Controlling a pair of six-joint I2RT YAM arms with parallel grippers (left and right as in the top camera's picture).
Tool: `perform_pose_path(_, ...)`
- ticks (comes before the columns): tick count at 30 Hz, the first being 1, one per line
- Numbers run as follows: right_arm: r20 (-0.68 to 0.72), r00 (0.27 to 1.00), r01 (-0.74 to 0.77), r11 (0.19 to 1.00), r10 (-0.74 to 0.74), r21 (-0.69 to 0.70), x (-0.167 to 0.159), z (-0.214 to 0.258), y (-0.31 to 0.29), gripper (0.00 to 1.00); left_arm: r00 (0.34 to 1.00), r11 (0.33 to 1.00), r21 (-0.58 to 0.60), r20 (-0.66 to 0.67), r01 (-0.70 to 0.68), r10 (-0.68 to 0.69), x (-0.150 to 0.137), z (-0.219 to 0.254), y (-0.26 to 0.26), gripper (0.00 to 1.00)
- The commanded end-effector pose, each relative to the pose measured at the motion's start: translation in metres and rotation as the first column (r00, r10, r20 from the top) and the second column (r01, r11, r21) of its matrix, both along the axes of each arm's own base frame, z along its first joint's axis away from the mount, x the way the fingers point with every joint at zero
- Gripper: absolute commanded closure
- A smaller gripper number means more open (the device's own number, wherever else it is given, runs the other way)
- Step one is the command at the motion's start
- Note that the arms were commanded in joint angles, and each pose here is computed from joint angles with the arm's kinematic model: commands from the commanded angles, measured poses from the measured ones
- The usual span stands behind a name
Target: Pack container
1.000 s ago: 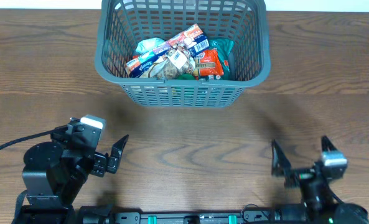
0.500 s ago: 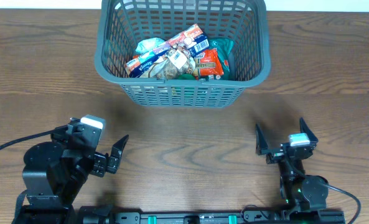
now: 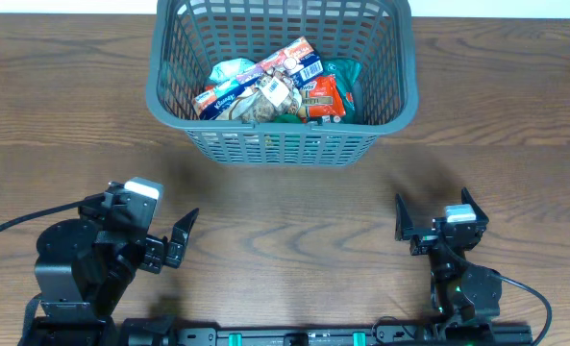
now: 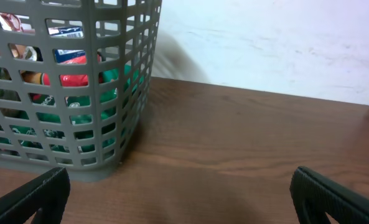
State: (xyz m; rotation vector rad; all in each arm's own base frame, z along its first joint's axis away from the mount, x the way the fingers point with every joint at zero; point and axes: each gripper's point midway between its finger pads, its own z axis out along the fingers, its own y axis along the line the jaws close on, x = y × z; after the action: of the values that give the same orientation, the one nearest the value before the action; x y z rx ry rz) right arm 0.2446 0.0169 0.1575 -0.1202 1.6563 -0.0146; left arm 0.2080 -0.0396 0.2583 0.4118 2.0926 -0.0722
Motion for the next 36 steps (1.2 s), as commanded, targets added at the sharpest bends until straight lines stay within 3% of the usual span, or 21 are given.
perform_pose_path(1, 0.001, 1.0, 0.007, 1.0, -0.007, 0.015, 0.0, -0.001, 0.0, 0.01, 1.0, 1.0, 0.013, 0.011, 0.006, -0.006, -0.001, 0.001, 0.0, 0.02)
perform_pose_path(22, 0.001, 1.0, 0.007, 1.0, -0.007, 0.015, 0.0, -0.001, 0.0, 0.01, 1.0, 0.999, 0.053, 0.025, -0.01, 0.009, -0.002, 0.002, 0.006, 0.01)
perform_pose_path(29, 0.001, 1.0, 0.007, 1.0, -0.007, 0.015, 0.0, -0.001, 0.0, 0.01, 0.965, 0.999, 0.048, 0.261, 0.0, -0.013, -0.004, 0.013, 0.003, 0.01)
perform_pose_path(34, 0.001, 1.0, 0.007, 1.0, -0.007, 0.015, 0.0, -0.001, 0.0, 0.01, 0.884, 0.999, 0.029, 0.468, -0.025, 0.009, 0.013, 0.001, 0.004, 0.01)
perform_pose_path(36, 0.001, 1.0, 0.007, 1.0, -0.007, 0.015, 0.0, -0.001, 0.0, 0.01, 0.853, 0.996, -0.029, 0.514, -0.084, 0.087, 0.019, -0.006, 0.013, 0.01)
